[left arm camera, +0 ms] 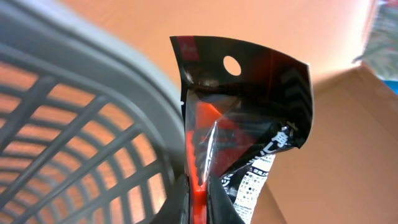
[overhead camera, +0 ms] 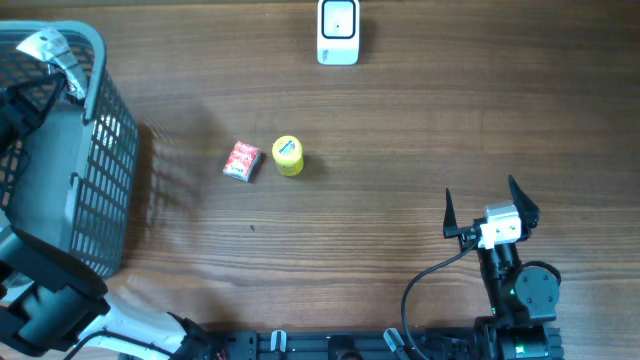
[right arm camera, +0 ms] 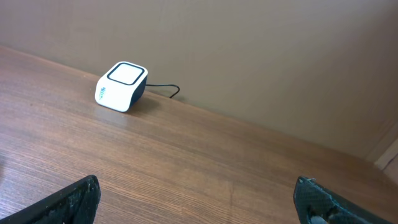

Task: Scan the item barcode
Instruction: 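Lift the hex wrench pack out and drop it near the snack pack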

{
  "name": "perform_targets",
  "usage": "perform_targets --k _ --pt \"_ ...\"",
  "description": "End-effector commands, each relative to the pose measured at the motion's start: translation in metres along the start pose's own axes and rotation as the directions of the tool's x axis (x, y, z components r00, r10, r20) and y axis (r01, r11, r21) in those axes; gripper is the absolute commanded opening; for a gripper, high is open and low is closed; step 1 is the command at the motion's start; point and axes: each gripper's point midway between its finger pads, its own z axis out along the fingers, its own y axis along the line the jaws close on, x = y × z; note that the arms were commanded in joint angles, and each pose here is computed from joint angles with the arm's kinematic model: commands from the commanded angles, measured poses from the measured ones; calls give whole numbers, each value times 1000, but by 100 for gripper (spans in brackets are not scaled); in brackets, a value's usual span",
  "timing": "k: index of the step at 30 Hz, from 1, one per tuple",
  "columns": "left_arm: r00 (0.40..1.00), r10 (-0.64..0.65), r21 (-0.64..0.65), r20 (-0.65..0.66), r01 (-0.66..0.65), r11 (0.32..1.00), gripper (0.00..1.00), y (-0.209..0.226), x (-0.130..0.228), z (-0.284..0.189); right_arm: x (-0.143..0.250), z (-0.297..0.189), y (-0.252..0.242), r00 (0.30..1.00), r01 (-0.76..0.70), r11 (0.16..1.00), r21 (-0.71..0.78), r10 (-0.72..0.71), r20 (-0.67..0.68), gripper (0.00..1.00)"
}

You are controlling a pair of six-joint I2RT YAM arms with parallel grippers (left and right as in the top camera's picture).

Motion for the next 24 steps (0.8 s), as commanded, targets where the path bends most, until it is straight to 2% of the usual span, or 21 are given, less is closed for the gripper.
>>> perform_targets --k 1,9,16,24 --pt "998 67 135 20 -69 988 4 -30 -11 -1 -2 0 1 1000 9 1000 -6 -9 9 100" --pt "977 208 124 39 -211 969 4 -31 -32 -1 -2 0 1 1000 9 1000 -6 -9 9 100" --pt "973 226 98 50 -230 968 4 -40 -60 1 -2 0 1 1000 9 1000 -6 -9 9 100" --pt "947 319 188 24 -318 929 4 -83 -65 52 -2 0 1 1000 9 1000 -6 -9 9 100"
